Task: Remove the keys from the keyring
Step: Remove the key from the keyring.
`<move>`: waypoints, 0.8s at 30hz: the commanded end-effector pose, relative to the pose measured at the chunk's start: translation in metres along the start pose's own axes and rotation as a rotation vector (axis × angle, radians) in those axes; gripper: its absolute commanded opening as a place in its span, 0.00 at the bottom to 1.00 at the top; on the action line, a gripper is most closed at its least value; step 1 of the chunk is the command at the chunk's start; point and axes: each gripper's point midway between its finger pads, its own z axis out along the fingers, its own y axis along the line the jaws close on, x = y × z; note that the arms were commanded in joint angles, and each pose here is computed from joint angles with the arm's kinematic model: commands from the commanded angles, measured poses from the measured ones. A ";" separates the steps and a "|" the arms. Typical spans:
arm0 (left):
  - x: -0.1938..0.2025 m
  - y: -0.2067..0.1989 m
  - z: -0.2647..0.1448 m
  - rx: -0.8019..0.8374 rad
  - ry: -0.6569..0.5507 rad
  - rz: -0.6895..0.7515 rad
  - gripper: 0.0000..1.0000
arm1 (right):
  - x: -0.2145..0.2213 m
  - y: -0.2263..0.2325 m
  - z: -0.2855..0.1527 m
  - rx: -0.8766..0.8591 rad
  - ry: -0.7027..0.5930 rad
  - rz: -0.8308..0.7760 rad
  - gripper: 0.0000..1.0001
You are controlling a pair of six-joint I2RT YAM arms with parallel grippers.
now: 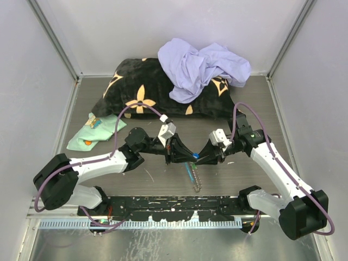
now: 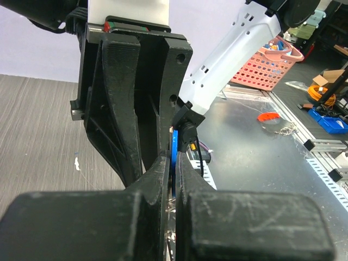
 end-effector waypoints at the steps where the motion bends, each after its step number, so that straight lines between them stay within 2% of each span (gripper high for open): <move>1: -0.044 -0.012 0.009 0.059 -0.100 0.122 0.00 | -0.014 0.006 0.002 -0.023 -0.039 -0.061 0.26; 10: -0.039 -0.011 0.009 0.066 -0.088 0.116 0.00 | -0.020 0.007 0.002 -0.028 -0.043 -0.065 0.01; 18: -0.033 -0.014 0.005 0.070 -0.057 0.156 0.00 | -0.023 0.001 0.000 -0.012 -0.024 -0.013 0.01; 24: -0.032 -0.018 -0.009 0.016 -0.019 0.229 0.00 | -0.022 -0.009 -0.001 0.016 -0.008 0.043 0.01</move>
